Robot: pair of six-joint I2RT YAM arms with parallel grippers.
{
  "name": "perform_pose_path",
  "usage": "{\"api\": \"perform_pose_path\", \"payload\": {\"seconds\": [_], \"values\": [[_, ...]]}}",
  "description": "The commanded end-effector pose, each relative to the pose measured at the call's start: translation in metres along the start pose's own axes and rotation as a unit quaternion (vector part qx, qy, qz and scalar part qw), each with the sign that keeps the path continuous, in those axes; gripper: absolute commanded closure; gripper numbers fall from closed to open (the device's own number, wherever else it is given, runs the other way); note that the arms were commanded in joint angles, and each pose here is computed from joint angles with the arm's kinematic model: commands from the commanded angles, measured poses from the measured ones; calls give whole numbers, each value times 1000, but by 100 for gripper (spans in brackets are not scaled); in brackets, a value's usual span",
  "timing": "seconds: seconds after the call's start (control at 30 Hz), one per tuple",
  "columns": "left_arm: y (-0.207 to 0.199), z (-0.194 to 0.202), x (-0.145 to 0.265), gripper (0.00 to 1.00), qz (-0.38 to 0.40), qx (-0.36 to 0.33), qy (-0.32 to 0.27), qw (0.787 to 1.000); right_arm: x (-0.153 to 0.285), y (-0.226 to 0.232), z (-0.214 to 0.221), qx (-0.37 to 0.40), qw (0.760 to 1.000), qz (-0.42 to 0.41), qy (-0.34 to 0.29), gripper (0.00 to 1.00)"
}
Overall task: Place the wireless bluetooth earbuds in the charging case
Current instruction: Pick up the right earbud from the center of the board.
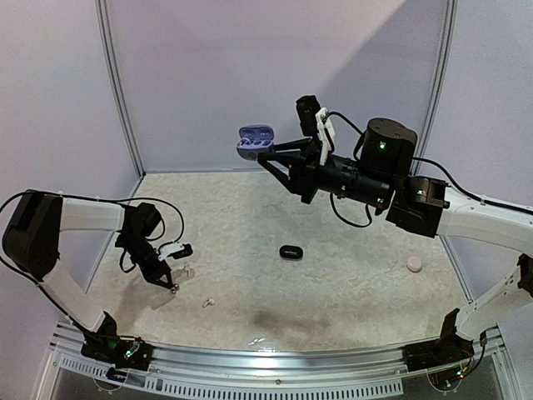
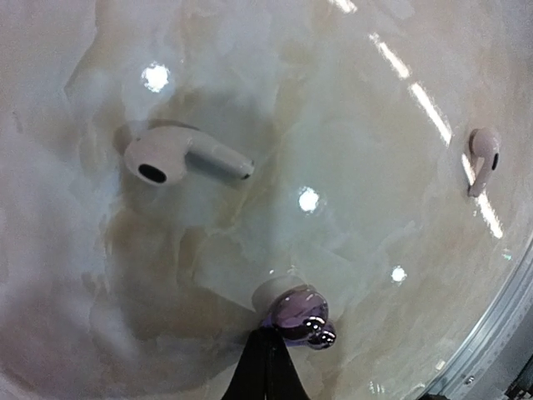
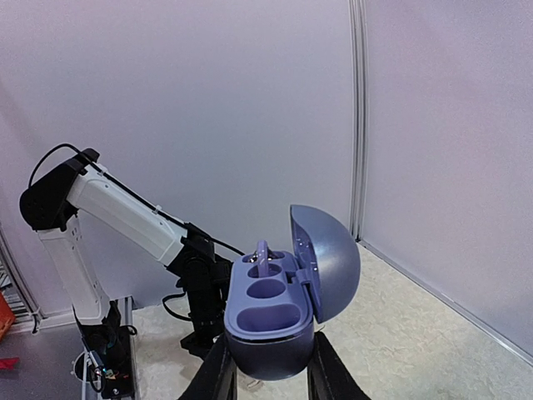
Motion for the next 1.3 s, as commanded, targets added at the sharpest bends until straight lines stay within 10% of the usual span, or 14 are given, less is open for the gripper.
{"api": "perform_pose_path", "payload": {"seconds": [0.0,0.47,0.67,1.27], "values": [[-8,-10,2,100,1,-25,-5,1000,8,-6,-6,1,1000,11,-3,100],[-13,-10,10,100,-33,-90,4,995,8,-6,-6,7,1000,13,0,100],[-14,-13,12,80,-29,-56,-3,998,11,-6,-8,11,1000,12,0,100],[-24,-11,1,72,-6,-39,-7,999,19,-7,-6,-1,1000,19,7,100]]}}
Point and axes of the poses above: each gripper's point midway between its finger pads, its own x axis back along the fingers, its own y axis along the line the jaws close on, z = x × y, the point moved 1 cm from there along x, back along the fingers, and after that the axes turned 15 degrees about x, right-handed, at the moved point
